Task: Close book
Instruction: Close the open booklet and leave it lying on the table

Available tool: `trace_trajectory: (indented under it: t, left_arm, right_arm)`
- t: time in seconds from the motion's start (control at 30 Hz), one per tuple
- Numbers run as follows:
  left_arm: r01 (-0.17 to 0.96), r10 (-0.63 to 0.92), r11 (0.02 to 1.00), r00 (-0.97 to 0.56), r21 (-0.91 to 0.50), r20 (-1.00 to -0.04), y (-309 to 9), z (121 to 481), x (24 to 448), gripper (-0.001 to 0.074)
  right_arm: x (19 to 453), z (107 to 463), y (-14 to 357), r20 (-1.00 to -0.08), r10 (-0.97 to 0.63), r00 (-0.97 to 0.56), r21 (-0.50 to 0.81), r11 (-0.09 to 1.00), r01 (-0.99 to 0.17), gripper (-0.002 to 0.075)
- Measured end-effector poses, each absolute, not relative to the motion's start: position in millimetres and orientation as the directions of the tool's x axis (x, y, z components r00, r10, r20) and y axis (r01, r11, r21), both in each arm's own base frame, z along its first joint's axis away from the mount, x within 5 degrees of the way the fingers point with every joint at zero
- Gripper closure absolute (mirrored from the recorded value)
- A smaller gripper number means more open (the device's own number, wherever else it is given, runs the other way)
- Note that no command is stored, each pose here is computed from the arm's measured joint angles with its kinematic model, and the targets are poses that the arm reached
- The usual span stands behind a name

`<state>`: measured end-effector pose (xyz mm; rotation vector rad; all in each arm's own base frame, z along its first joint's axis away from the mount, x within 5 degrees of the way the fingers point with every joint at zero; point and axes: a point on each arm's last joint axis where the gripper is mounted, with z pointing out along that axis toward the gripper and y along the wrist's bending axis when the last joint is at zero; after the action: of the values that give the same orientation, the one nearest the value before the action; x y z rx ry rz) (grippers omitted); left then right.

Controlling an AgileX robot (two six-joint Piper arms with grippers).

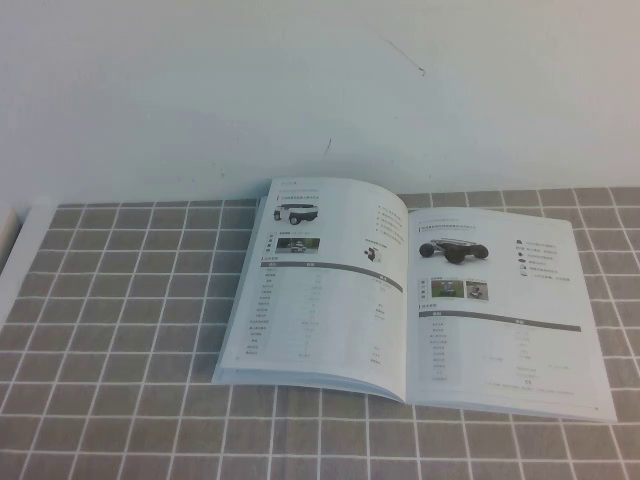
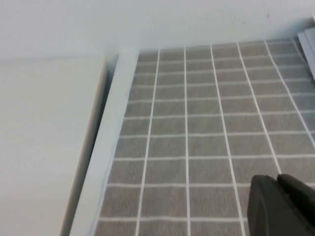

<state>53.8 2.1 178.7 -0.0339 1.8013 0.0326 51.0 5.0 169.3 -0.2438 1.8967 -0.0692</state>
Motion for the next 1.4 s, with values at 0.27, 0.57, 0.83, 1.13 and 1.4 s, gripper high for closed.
trace_trajectory:
  t: [0.27, 0.57, 0.83, 1.13, 1.4]
  left_arm:
    - [-0.047, 0.014, 0.999, 0.209, 0.005, -0.978, 3, 218, 54, 0.0738]
    - [-0.051, 0.03, 0.999, 0.566, 0.001, -0.824, 2, 251, 40, 0.0738]
    - [-0.052, 0.034, 0.999, 0.651, 0.0, -0.759, 2, 258, 34, 0.0738]
    - [-0.054, 0.021, 0.998, 0.61, -0.015, -0.792, 3, 255, 37, 0.0738]
    - [-0.059, 0.056, 0.998, 0.391, 0.036, -0.919, 1, 304, 28, 0.0738]
  right_arm:
    - [51, 169, 5, -0.927, -0.203, -0.314, -0.168, 0.977, -0.135, 0.0729]
    - [51, 169, 5, -0.928, -0.203, -0.312, -0.168, 0.977, -0.134, 0.0729]
    - [56, 187, 4, -0.977, -0.188, -0.103, -0.181, 0.98, -0.079, 0.0729]
    - [48, 237, -1, -0.89, -0.146, 0.432, -0.136, 0.989, 0.054, 0.0729]
    - [38, 253, -3, -0.786, -0.13, 0.605, -0.097, 0.991, 0.088, 0.0729]
